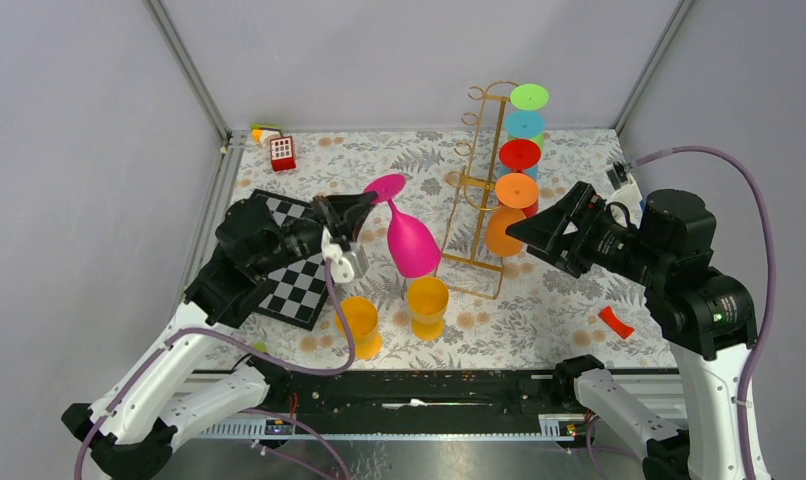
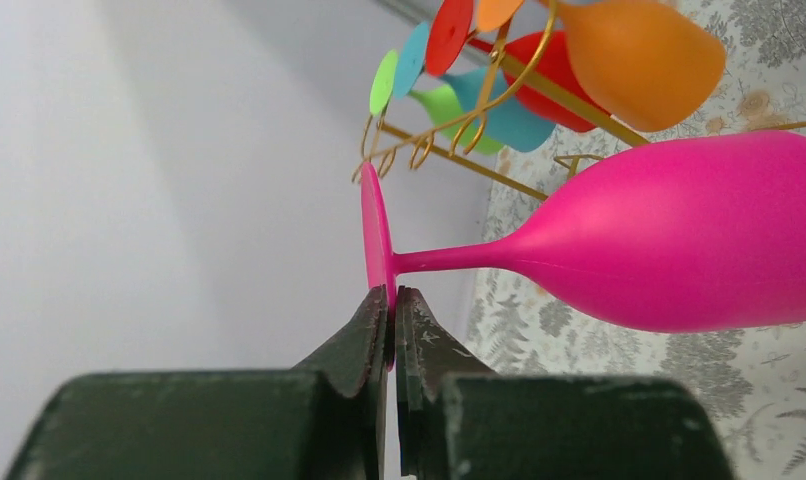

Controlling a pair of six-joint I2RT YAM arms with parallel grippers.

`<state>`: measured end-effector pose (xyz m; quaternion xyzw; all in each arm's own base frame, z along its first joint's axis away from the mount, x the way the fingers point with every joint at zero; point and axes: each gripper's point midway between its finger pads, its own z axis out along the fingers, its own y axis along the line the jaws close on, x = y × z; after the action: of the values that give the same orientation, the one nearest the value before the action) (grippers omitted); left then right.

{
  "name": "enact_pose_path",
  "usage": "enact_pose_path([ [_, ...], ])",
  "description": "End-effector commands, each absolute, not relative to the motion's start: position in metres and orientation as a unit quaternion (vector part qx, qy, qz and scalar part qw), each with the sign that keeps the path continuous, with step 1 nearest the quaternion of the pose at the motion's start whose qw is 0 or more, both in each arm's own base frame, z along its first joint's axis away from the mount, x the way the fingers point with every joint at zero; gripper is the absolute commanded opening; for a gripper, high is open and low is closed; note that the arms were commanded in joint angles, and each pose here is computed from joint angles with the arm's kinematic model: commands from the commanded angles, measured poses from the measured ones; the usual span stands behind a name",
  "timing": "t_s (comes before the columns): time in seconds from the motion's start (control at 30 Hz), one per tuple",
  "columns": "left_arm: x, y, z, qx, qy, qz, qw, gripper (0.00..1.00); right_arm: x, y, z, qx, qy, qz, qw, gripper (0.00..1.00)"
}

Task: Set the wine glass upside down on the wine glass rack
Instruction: Turn the wine glass upside down at the wine rack.

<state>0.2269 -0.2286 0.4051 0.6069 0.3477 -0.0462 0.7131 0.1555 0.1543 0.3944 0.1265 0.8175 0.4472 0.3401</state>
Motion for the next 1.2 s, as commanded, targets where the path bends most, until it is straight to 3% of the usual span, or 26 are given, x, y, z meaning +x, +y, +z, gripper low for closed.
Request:
enact_pose_path([
  [0.0, 0.199, -0.243, 0.426, 0.650, 0.212, 0.009, 0.730, 0.00, 0.161, 0.168, 0.410, 0.123, 0.795, 0.493, 0.331, 0.89],
  [0.17, 0.175, -0.262, 0.425, 0.676, 0.177, -0.011, 0.716, 0.00, 0.165, 0.179, 0.419, 0.119, 0.780, 0.528, 0.313, 0.87],
  [0.73, 0.164, -0.297, 0.429, 0.707, 0.120, 0.044, 0.695, 0.00, 0.169, 0.229, 0.416, 0.101, 0.756, 0.603, 0.233, 0.70],
  [0.97, 0.157, -0.307, 0.433, 0.711, 0.110, 0.046, 0.693, 0.00, 0.171, 0.259, 0.414, 0.082, 0.751, 0.622, 0.206, 0.57],
  [1.17, 0.153, -0.311, 0.433, 0.711, 0.110, 0.043, 0.693, 0.00, 0.174, 0.266, 0.421, 0.077, 0.742, 0.635, 0.200, 0.28],
])
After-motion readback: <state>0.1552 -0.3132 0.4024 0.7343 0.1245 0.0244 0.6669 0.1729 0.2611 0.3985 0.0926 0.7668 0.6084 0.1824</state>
